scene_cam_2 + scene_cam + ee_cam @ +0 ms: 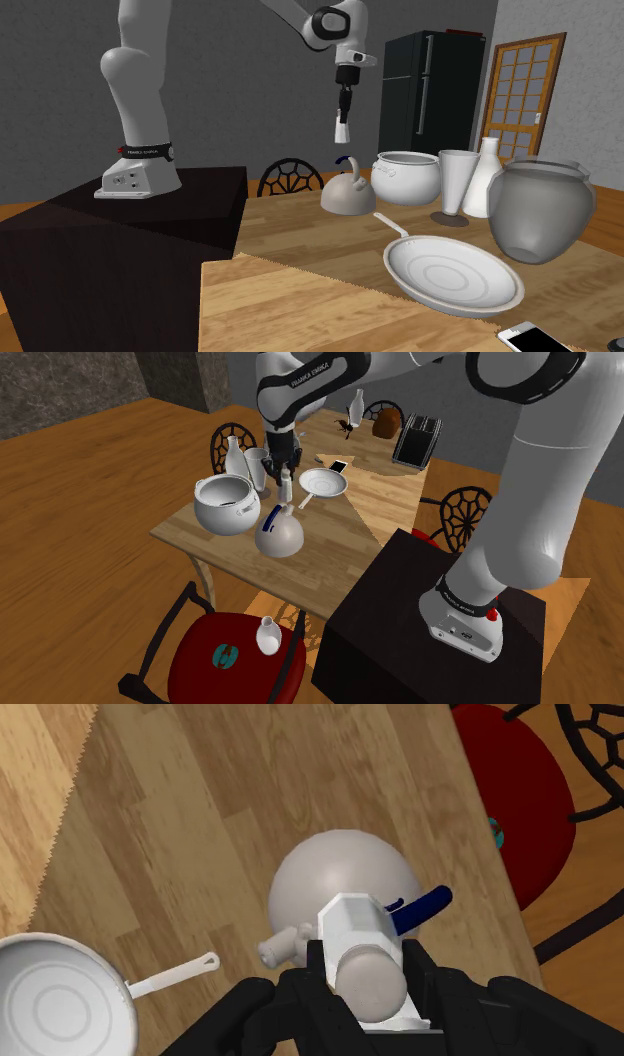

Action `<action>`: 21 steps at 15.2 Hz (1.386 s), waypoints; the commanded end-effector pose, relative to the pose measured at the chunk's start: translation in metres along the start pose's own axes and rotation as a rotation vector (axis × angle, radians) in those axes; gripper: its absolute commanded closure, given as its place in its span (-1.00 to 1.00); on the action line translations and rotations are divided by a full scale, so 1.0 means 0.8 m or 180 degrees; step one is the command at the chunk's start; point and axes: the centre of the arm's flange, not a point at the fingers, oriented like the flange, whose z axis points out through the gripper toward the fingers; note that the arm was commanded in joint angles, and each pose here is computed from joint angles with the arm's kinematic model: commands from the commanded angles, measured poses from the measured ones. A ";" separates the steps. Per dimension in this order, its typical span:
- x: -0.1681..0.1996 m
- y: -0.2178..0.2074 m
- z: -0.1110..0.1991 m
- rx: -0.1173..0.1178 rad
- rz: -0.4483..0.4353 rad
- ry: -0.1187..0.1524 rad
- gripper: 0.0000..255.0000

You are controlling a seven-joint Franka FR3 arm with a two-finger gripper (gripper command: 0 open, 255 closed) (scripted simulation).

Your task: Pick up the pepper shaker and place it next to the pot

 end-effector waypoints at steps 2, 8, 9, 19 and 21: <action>0.019 -0.048 -0.005 0.0001 0.0003 -0.0001 1.00; 0.055 -0.140 -0.012 0.0001 0.0003 -0.0001 1.00; 0.061 -0.155 -0.013 0.0001 0.0003 -0.0001 1.00; 0.101 -0.253 0.006 0.0001 0.0003 -0.0001 1.00; 0.102 -0.254 0.019 0.0001 0.0003 -0.0001 1.00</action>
